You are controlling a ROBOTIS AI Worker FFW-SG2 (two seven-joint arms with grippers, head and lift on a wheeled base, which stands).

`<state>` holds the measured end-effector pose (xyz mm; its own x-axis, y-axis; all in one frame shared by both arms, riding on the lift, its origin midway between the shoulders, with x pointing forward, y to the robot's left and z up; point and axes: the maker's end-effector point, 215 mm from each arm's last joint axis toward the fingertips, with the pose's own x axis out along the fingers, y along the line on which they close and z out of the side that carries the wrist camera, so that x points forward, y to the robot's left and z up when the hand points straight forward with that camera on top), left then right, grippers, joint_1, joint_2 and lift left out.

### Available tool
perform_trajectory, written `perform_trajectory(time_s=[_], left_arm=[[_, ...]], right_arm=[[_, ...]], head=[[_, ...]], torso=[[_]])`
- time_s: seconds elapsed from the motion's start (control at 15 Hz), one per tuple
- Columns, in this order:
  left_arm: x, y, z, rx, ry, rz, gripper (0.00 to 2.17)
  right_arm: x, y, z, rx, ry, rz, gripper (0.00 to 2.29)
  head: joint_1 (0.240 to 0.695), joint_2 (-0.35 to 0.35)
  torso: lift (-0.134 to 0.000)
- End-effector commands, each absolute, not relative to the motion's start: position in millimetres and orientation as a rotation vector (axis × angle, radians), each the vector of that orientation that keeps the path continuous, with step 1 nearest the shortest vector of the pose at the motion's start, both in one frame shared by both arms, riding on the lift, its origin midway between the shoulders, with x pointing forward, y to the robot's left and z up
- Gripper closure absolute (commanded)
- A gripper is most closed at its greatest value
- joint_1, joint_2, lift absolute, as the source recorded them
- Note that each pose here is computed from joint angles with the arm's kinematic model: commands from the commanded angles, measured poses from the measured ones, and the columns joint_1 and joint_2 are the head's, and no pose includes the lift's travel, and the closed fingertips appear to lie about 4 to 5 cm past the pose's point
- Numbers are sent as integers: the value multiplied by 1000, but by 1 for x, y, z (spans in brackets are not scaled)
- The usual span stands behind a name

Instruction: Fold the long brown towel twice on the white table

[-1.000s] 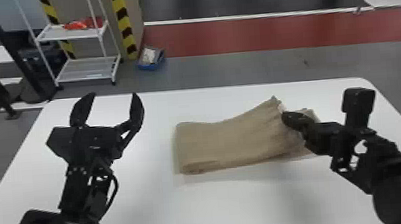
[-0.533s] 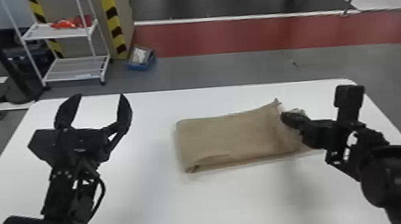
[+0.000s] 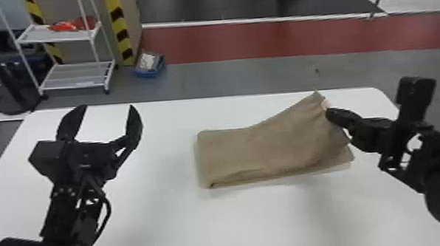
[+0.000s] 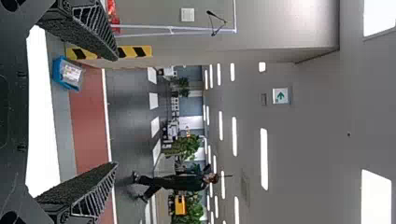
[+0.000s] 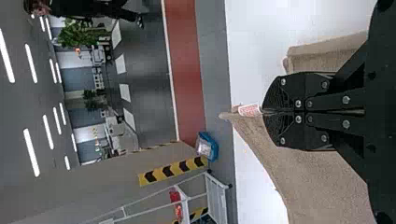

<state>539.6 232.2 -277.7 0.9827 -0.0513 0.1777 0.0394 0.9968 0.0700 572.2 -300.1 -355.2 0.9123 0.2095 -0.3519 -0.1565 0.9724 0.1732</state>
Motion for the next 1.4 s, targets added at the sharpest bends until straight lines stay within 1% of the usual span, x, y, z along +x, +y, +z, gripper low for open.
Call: perform_trajectory(time_s=[0.0, 0.07, 0.13, 0.2, 0.27, 0.4, 0.53, 0.67, 0.8, 0.93, 1.0, 1.07, 1.13, 1.2, 1.27, 1.33], left_arm=[[540, 229, -277, 66, -183, -54, 90], [540, 227, -280, 67, -176, -57, 90], [541, 226, -279, 69, -178, -58, 90], [541, 226, -279, 69, -178, -57, 90], [542, 226, -279, 69, -177, -57, 90], [541, 228, -280, 73, -176, -55, 90], [540, 231, -280, 73, -175, -50, 90], [537, 231, -280, 76, -174, -51, 90], [537, 232, -281, 79, -173, -51, 90], [537, 230, -281, 83, -173, -54, 90], [537, 230, -283, 82, -170, -53, 90], [537, 231, -285, 84, -167, -53, 90], [537, 231, -285, 85, -169, -53, 90], [537, 231, -285, 84, -169, -51, 90], [537, 230, -284, 83, -172, -53, 87], [536, 228, -281, 81, -182, -56, 87]], right_arm=[[573, -308, -400, 124, 450, 175, 1507], [573, -308, -412, 125, 462, 173, 1507], [575, -309, -416, 130, 459, 170, 1507], [576, -308, -412, 135, 451, 173, 1507], [576, -310, -403, 142, 432, 174, 1507], [576, -316, -366, 155, 364, 171, 1507], [574, -333, -353, 167, 354, 146, 1507], [573, -345, -356, 164, 382, 129, 1507], [567, -345, -386, 156, 440, 121, 1507], [565, -352, -403, 151, 465, 106, 1507], [566, -356, -405, 136, 467, 94, 1504], [567, -359, -404, 127, 462, 86, 1382], [569, -361, -402, 121, 453, 78, 751], [571, -368, -391, 104, 405, 63, 93], [571, -376, -382, 87, 359, 44, -2], [567, -385, -376, 82, 326, 29, -2]], head=[[688, -66], [695, -72], [695, -75], [695, -79], [695, -80], [695, -81], [695, -84], [690, -96], [691, -105], [695, -112], [695, -113], [695, -116], [695, -120], [695, -123], [695, -129], [695, -133]], torso=[[-123], [-123], [-123], [-123], [-123], [-123], [-123], [-123], [-123], [-123], [-123], [-123], [-123], [-123], [-123], [-123]])
